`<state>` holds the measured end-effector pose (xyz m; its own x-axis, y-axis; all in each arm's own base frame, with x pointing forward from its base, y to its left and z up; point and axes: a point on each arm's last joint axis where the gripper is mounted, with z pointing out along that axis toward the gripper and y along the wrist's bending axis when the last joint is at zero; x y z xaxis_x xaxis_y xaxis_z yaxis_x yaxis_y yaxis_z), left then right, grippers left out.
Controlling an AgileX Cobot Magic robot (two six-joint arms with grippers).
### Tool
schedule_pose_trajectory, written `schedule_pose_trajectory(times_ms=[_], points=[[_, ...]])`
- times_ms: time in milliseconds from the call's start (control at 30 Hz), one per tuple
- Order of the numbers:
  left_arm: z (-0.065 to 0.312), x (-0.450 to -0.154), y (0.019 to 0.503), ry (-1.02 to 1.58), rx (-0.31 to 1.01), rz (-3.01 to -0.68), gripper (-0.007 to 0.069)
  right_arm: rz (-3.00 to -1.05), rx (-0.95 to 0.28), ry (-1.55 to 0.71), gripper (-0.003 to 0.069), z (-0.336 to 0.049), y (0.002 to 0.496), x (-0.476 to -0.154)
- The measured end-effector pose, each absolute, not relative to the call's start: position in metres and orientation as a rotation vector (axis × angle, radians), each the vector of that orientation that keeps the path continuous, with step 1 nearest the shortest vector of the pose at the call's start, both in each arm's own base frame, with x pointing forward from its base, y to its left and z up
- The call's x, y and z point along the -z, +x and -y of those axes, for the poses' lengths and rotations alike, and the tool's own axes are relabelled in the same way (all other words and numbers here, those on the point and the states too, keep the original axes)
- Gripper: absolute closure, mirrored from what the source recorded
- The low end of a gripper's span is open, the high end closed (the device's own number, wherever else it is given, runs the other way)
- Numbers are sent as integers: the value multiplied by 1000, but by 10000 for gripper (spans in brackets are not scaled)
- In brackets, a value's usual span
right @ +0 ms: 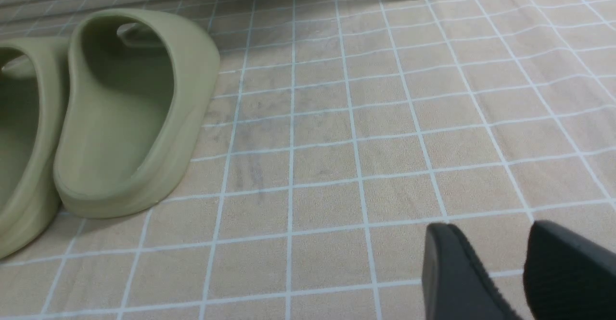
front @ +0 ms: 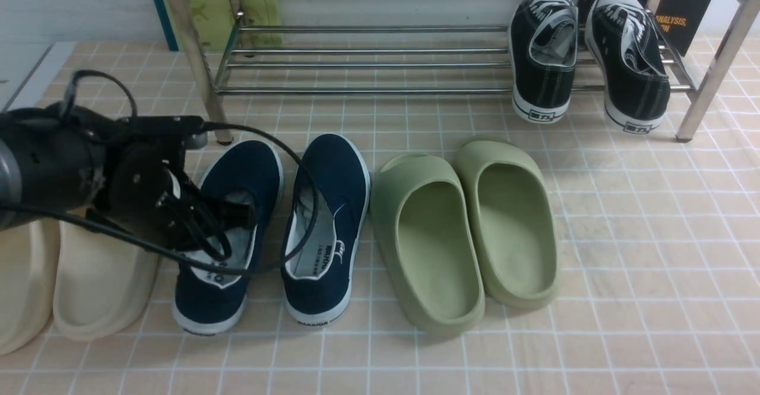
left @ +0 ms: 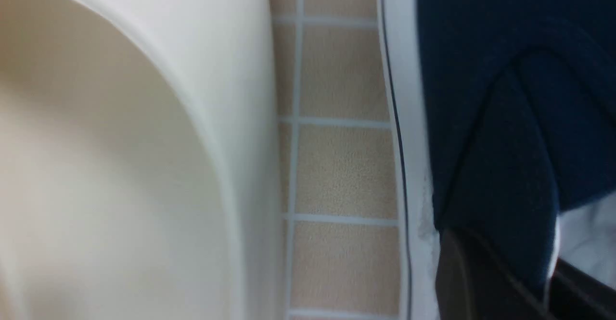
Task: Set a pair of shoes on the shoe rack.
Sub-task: Use the left arm to grab the shoe closest to it, then use the left arm to put a shoe into the shoe rack
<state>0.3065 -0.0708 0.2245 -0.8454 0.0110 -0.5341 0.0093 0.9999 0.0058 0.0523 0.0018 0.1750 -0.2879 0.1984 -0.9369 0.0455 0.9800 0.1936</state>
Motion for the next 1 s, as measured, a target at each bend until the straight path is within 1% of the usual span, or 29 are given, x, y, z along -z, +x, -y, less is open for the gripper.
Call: schedule_pose_trajectory(times_ms=[100, 167, 233, 300, 433, 500, 600, 667, 833, 967, 1000], points=[[69, -259, 307, 19, -8, -2517, 589, -1861, -150, 177, 421, -2, 52, -175], [71, -277, 312, 34, -3, -2480, 589, -1861, -150, 177, 421, -2, 52, -175], [73, -286, 318, 49, 3, -2468, 589, -1861, -150, 177, 421, -2, 52, -175], [79, -294, 337, 81, 6, -2455, 589, -1861, -150, 177, 421, -2, 52, -175], [91, -293, 379, 107, 3, -2446, 589, -1861, -150, 177, 420, -2, 52, -175], [98, -289, 406, 107, 4, -2436, 589, -1861, -149, 177, 420, -2, 52, -175], [105, -280, 434, 109, -2, -2425, 589, -1861, -149, 177, 420, -2, 52, -175], [112, -278, 459, 110, -2, -2384, 589, -1861, -149, 177, 420, -2, 52, -175], [121, -266, 501, 118, -18, -2278, 578, -1861, -149, 177, 420, -2, 52, -175], [123, -260, 517, 61, -13, -2233, 537, -1861, -149, 177, 420, -2, 52, -175], [124, -258, 522, 30, -8, -2212, 485, -1861, -150, 177, 420, -2, 52, -175]])
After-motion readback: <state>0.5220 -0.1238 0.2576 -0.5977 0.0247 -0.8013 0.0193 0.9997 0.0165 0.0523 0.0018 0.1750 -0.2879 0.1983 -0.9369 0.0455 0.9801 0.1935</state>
